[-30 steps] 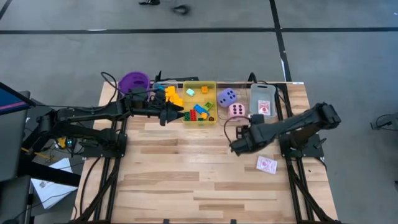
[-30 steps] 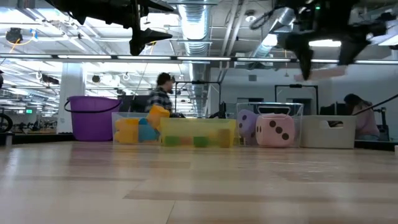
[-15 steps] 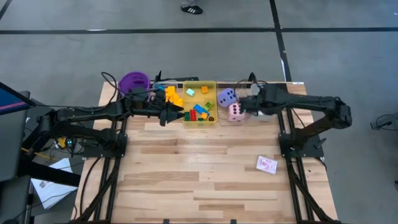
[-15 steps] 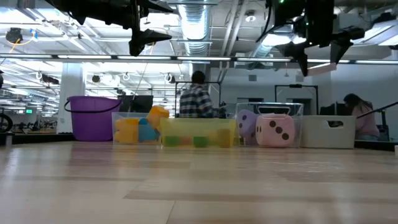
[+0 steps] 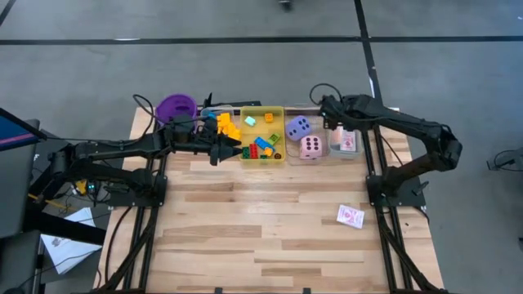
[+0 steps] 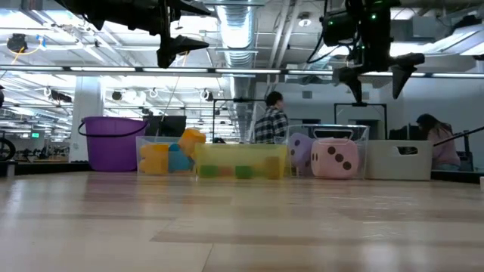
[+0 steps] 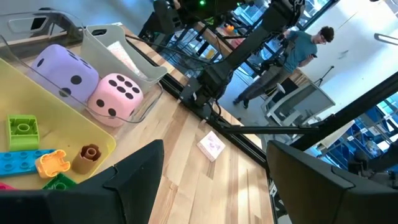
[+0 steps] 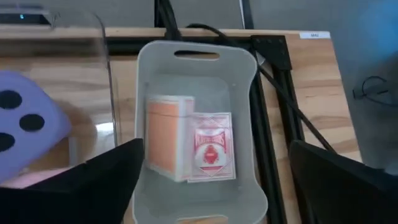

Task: Pick & Place Toys
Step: Put the pink deck of cards into the gray bin

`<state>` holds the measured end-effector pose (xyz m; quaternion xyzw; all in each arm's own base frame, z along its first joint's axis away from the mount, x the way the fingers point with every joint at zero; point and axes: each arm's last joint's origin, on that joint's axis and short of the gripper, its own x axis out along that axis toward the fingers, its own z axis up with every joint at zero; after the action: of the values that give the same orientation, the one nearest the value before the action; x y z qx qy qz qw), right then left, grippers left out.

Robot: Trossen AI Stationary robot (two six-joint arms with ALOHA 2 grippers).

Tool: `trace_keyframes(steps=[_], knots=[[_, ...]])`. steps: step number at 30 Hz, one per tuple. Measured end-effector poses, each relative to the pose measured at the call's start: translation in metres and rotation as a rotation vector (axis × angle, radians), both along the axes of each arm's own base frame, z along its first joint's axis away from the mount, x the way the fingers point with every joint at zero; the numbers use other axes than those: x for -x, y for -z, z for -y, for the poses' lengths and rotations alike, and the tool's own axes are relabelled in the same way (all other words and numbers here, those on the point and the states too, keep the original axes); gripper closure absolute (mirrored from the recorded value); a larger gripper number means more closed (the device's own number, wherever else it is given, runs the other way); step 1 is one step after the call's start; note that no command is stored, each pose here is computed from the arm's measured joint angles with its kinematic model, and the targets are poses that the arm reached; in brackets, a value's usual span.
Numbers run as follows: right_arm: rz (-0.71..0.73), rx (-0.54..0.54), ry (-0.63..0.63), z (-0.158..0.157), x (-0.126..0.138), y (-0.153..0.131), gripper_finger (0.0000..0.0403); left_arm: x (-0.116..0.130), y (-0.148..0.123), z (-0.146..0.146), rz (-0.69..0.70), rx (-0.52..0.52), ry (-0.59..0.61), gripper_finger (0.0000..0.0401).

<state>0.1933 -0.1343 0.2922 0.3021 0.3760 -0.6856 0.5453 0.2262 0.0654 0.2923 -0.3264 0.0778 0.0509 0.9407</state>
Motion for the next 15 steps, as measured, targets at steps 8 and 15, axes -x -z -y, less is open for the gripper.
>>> trace_keyframes(steps=[8,15], knots=[[0.026,-0.002,-0.121,-0.038,-0.022,0.002,0.0011,0.000,0.000,0.000,0.000,0.000,0.000,0.0123],[0.210,0.015,-0.121,-0.122,-0.038,0.003,0.0011,0.000,0.000,0.000,-0.001,-0.009,0.002,0.0123]])
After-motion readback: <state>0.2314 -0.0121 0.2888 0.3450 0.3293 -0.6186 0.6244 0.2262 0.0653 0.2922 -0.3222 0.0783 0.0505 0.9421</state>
